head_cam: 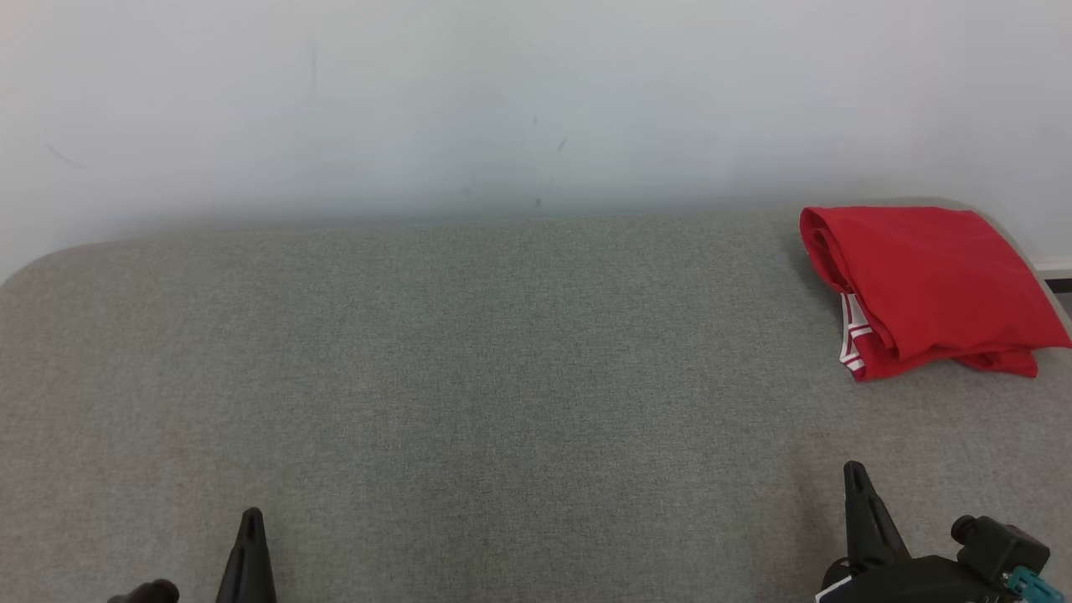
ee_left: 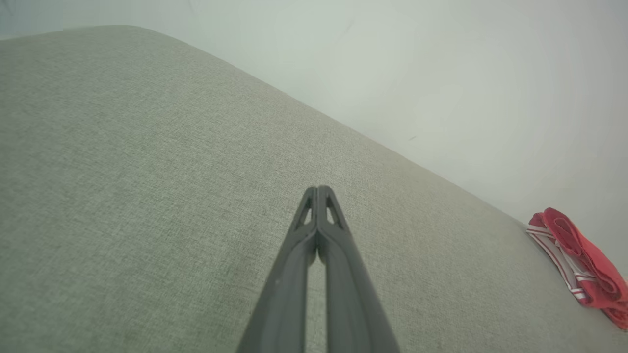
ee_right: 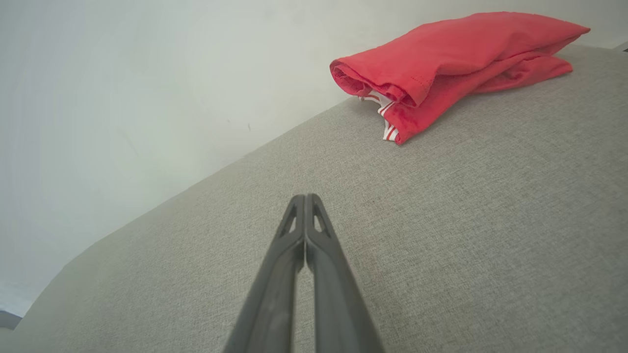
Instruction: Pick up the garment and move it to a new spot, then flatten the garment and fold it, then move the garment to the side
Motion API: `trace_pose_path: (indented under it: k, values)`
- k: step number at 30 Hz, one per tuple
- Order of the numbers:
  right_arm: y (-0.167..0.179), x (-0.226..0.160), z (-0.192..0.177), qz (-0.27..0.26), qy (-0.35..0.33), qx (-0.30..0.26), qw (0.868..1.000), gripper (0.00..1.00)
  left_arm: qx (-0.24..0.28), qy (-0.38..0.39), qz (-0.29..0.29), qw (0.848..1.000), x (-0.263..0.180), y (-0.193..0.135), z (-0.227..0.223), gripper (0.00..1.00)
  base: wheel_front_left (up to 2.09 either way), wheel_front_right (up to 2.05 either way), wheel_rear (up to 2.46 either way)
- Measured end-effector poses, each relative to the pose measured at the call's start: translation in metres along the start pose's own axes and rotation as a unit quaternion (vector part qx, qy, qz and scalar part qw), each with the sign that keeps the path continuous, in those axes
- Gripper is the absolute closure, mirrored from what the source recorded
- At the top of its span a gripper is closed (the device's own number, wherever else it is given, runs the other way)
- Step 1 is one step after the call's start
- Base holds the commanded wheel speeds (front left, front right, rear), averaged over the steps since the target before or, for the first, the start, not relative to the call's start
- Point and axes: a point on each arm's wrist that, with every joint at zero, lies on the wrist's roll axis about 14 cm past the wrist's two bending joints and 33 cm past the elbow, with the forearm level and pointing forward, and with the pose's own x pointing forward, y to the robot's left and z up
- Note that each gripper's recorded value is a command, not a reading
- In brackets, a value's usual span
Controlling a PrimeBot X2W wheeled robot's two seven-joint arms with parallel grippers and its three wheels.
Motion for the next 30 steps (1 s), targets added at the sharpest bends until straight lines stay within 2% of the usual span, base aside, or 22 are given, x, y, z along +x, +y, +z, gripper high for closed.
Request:
trace_pose_path:
  k: [15, 30]
  values:
    - [-0.002, 0.014, 0.006, -0.012, 0.005, 0.114, 0.993, 1.0, -0.109, 0.002, 0.007, 0.994, 0.012, -0.001, 0.005, 1.0, 0.0, 0.0, 0.0]
    - [-0.001, 0.026, 0.013, -0.012, 0.006, 0.212, 0.977, 1.0, -0.205, 0.003, 0.008, 0.979, 0.022, -0.004, 0.01, 1.0, 0.0, 0.0, 0.0]
